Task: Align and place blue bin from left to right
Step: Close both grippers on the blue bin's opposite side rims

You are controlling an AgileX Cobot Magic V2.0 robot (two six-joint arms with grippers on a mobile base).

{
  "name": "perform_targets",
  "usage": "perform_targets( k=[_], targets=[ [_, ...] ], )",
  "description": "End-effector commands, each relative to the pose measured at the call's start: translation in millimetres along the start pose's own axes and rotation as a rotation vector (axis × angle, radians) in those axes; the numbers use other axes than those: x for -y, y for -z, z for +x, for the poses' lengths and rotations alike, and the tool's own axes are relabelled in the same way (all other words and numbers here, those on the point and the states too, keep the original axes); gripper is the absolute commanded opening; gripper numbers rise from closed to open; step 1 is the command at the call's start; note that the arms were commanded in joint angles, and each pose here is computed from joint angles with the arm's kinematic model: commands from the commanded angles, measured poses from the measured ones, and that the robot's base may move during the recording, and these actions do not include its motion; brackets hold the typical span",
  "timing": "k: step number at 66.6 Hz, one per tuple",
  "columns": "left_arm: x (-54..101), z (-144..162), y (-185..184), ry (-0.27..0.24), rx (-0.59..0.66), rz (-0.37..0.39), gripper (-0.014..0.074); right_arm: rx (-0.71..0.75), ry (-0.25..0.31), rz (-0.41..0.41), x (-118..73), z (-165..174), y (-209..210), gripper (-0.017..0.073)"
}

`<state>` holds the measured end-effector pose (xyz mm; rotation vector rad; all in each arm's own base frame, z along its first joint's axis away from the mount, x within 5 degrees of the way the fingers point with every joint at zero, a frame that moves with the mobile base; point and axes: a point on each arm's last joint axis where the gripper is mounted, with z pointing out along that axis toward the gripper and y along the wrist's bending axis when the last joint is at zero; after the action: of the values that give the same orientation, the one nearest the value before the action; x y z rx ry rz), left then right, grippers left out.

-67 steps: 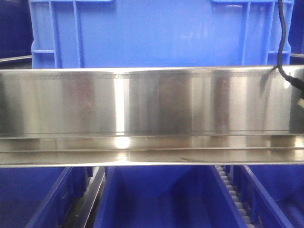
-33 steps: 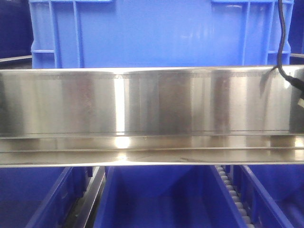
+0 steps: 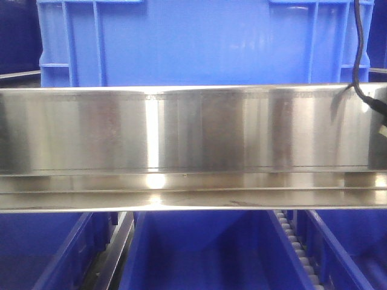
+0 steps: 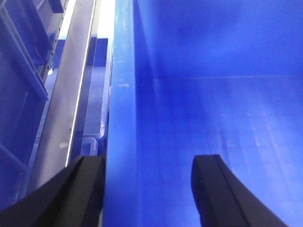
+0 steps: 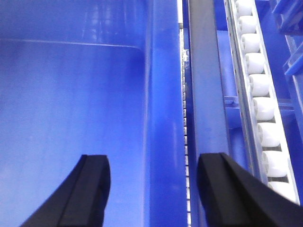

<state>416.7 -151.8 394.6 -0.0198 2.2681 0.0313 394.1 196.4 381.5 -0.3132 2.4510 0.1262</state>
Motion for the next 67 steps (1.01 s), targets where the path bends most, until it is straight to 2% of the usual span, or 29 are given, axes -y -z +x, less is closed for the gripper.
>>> perform_targets(
  k=[1, 16, 25, 29, 39, 41, 46, 67],
  targets=[
    [-1.1, -3.2, 3.9, 0.013, 0.014, 0.003, 0.0307, 0.005, -0.005, -0.002, 0.2, -0.9, 2.7, 0.0307],
    [-1.1, -3.2, 3.9, 0.015, 0.014, 0.003, 0.0300, 0.005, -0.005, -0.002, 0.2, -0.9, 2.7, 0.0307],
    [-0.2, -2.0, 3.9, 0.024, 0.001, 0.014, 0.0209, 0.005, -0.005, -0.002, 0.2, -0.9, 2.7, 0.0288],
    [-0.3, -1.7, 3.9, 0.024, -0.002, 0.012, 0.0138, 0.005, -0.005, -0.002, 0.2, -0.9, 2.7, 0.0233],
    [-0.6, -0.9, 3.9, 0.025, -0.012, 0.009, -0.0112, 0.001, -0.005, -0.001, 0.3, -0.6, 2.7, -0.0047],
    [-0.6, -0.9, 3.9, 0.025, -0.012, 0.009, -0.0110, 0.001, -0.005, -0.001, 0.3, -0.6, 2.7, -0.0098],
    [-0.5, -0.9, 3.9, 0.025, -0.012, 0.010, -0.0111, 0.001, -0.005, -0.001, 0.3, -0.6, 2.7, -0.0064],
    [1.8, -5.1, 4.0, 0.026, 0.034, 0.036, -0.0111, 0.019, -0.005, -0.006, -0.3, -2.3, 1.9, -0.0070]
  ],
)
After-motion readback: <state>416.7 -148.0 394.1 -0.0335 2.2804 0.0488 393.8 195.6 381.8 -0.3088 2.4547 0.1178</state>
